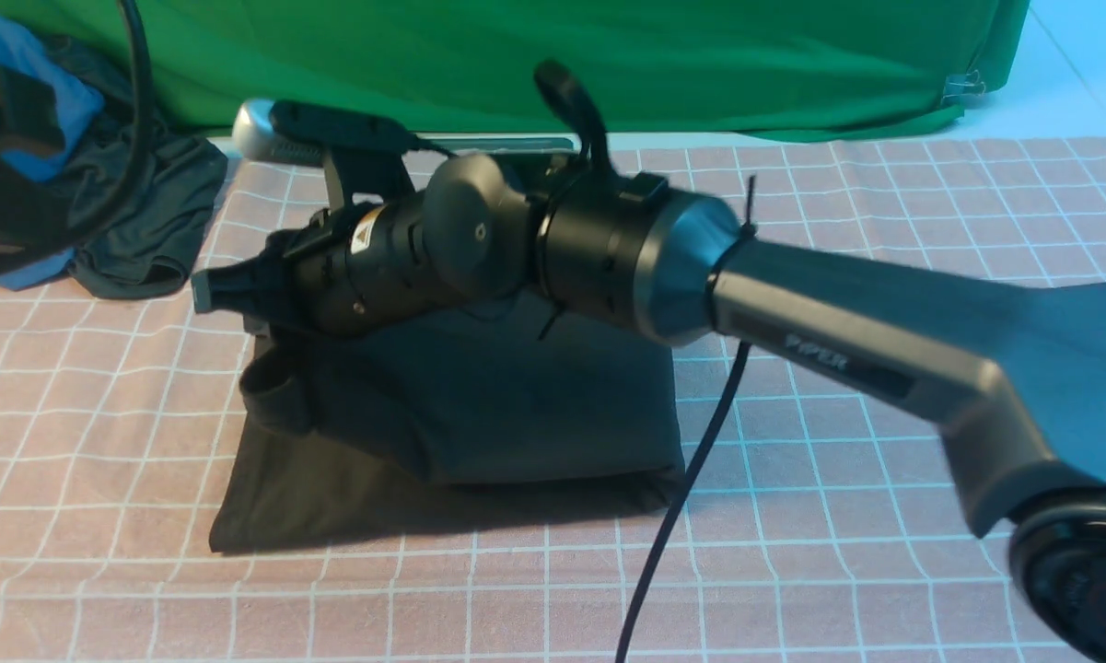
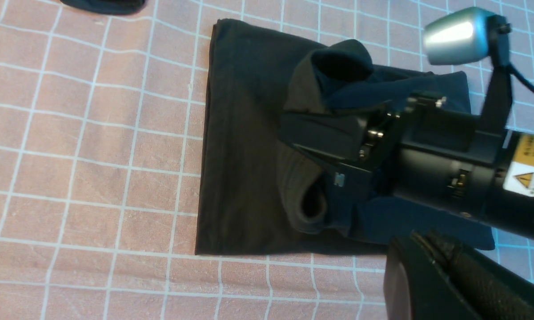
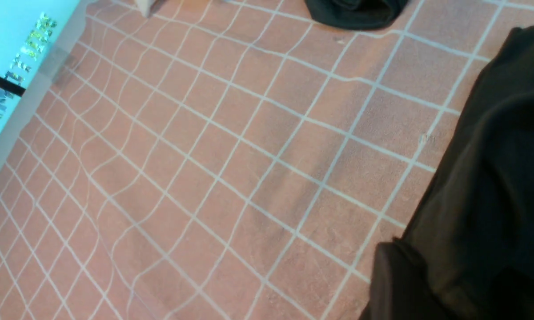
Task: Fold a long-sleeved shirt over a pink coffee tablecloth.
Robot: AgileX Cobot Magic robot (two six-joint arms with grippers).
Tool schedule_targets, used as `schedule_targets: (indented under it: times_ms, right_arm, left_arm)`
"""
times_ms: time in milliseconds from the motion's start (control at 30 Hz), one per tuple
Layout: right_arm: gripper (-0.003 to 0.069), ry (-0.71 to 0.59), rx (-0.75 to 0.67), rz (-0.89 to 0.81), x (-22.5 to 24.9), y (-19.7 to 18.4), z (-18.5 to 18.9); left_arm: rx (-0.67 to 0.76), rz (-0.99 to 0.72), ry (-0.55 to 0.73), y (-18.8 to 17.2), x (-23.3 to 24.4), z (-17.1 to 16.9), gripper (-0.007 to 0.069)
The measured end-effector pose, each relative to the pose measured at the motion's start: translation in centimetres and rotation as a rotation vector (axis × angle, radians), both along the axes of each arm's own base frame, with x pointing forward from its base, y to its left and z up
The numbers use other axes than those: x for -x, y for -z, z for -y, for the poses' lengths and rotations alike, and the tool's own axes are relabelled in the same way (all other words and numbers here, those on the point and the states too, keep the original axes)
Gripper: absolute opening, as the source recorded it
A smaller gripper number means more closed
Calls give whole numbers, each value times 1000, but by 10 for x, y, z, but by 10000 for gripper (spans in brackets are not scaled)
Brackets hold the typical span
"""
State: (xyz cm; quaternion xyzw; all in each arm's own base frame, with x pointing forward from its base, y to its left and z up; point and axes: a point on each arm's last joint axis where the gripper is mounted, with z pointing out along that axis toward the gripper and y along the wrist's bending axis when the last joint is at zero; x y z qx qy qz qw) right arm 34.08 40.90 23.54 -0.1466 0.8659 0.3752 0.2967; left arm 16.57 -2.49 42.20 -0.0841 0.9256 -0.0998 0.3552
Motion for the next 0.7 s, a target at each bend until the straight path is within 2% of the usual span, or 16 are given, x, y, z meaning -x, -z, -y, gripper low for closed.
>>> schedule_targets:
  times_ms: [167,267,333,400,467,567,600,633,667,700]
  right_arm:
    - [439,-1,0,11,-2,2,0]
    - [501,-44,46,23,-6,-7,11]
    - [504,-79,80,23,-10,-21,24]
    - [483,-119,123,50,-16,-41,42]
    - [425,-145,184,89,-24,-61,67]
    - [257,-151,296,132,-32,-87,103]
    - [160,-132,352,144,-38,-97,124]
    - [134,-132,361,143,-37,-100,128]
    - [69,-110,413,133,-41,-109,151]
    - [50,-97,442,115,-44,-113,167]
  left_arm:
    - [-5,-25,-1,9,-2,0,14]
    - [-6,-40,-2,16,-3,0,14]
    - [6,-36,-15,19,-5,0,14]
    - [21,-24,-25,21,-7,1,14]
    - [50,-13,-26,22,-9,3,14]
    - [105,-25,-14,25,-18,9,14]
    - [126,-45,0,30,-26,12,14]
    - [129,-49,2,31,-28,13,14]
    - [156,-95,27,41,-43,19,14]
    - [169,-126,40,48,-52,22,14]
